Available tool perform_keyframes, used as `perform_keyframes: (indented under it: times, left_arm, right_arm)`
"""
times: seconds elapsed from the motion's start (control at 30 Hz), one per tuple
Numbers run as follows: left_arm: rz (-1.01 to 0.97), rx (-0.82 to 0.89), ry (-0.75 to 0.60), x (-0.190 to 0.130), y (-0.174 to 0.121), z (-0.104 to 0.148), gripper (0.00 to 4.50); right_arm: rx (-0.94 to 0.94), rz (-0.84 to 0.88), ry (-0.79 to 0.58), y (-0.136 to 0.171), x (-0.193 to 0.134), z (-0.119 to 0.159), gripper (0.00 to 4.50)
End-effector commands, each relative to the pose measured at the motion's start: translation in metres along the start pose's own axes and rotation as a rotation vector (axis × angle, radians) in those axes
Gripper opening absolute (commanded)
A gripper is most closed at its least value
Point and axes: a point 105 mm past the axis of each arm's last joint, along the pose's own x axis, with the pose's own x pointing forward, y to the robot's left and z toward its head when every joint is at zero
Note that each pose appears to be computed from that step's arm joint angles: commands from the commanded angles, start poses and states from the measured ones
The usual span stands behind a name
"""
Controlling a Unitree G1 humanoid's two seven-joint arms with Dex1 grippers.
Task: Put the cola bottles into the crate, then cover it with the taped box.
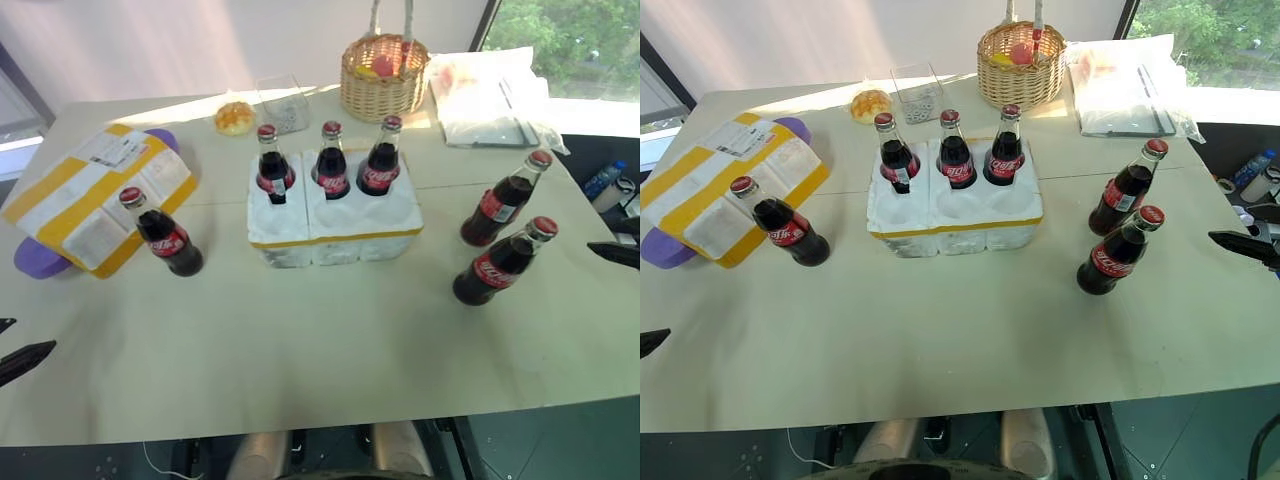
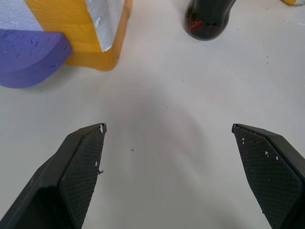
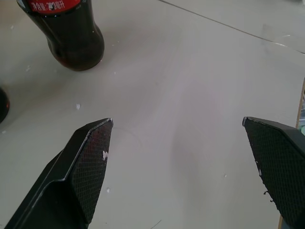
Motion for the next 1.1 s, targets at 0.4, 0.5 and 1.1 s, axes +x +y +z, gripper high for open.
perform_keyframes:
  times: [0.4, 0.5, 1.1]
  left_arm:
    - [0.041, 0.001, -0.055, 0.0, 0.008, 0.01, 4.43]
    - [0.049, 0.025, -0.055, 0.002, 0.009, 0.012, 4.43]
    - [-0.188, 0.172, -0.167, 0.061, -0.022, 0.063, 4.43]
  right_arm:
    - [0.012, -0.026, -0.041, -0.005, -0.007, 0.006, 4.5]
    - [0.014, -0.032, -0.047, -0.005, -0.007, 0.006, 4.5]
    - [-0.253, 0.196, -0.293, 0.017, -0.041, 0.178, 4.5]
